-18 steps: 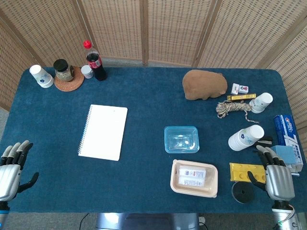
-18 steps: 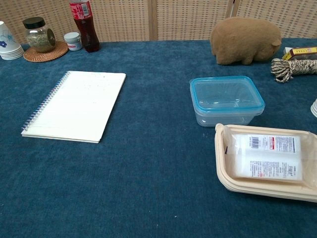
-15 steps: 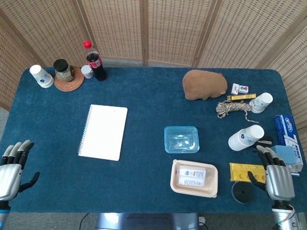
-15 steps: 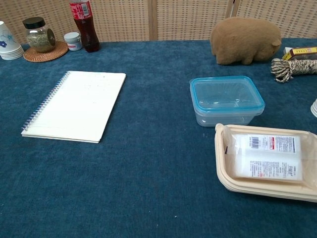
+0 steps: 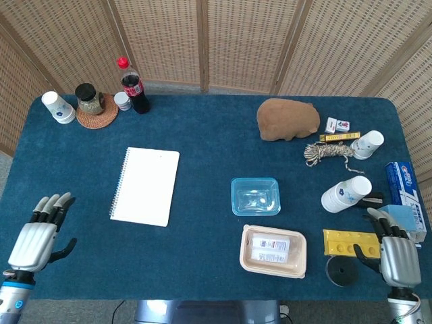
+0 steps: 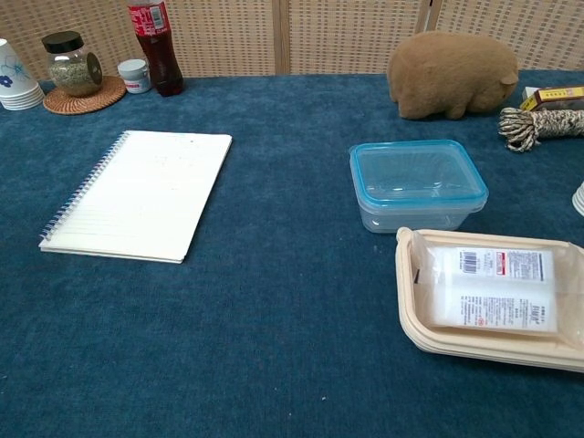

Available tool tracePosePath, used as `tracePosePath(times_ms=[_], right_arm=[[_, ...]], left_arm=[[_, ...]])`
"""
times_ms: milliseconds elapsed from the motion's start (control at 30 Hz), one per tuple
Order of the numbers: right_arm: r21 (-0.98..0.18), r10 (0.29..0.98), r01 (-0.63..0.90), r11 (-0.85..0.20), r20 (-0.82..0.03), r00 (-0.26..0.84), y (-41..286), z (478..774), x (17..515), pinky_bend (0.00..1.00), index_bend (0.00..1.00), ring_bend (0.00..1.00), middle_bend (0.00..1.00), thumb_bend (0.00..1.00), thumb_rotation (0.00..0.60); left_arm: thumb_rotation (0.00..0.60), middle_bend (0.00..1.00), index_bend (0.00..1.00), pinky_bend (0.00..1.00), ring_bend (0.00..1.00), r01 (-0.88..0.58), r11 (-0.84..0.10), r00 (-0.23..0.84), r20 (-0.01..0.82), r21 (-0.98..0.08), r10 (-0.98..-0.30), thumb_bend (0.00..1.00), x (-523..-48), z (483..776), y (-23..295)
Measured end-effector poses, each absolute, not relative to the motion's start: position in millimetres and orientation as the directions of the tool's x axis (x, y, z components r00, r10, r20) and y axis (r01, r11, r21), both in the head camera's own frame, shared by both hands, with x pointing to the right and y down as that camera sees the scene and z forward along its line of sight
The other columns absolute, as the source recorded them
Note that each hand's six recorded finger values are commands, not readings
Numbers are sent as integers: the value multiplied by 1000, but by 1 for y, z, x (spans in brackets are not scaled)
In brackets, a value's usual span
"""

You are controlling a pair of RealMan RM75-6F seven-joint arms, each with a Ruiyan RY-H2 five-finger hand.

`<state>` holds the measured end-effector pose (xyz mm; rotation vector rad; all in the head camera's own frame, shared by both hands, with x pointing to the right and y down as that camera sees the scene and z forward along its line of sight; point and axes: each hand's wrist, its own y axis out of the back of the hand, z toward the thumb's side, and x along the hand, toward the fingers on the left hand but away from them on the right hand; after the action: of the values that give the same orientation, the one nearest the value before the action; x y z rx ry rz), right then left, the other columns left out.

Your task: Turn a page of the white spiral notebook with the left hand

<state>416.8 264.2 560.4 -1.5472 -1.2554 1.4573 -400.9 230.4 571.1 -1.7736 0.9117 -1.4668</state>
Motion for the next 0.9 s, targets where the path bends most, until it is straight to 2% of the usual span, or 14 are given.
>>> tracePosePath(times_ms=[233, 500, 900], right_arm=[[-931, 936, 199, -306, -333, -118, 273, 554, 428, 269, 242, 167, 224, 288, 600], [-936, 933, 195, -294, -325, -153, 279, 550, 440, 269, 242, 167, 224, 286, 600], [-938, 930, 197, -284, -320, -183, 286, 546, 451, 268, 241, 167, 225, 287, 600]], left_arm=[[600, 49, 5, 0, 0, -75, -602, 278, 563, -795, -778, 299, -341, 608, 210], [600, 42, 1, 0, 0, -12, -627, 379, 577, -779, -724, 298, -290, 638, 201], [600, 20, 0, 0, 0, 10, -661, 372, 616, -751, -694, 298, -258, 674, 202]])
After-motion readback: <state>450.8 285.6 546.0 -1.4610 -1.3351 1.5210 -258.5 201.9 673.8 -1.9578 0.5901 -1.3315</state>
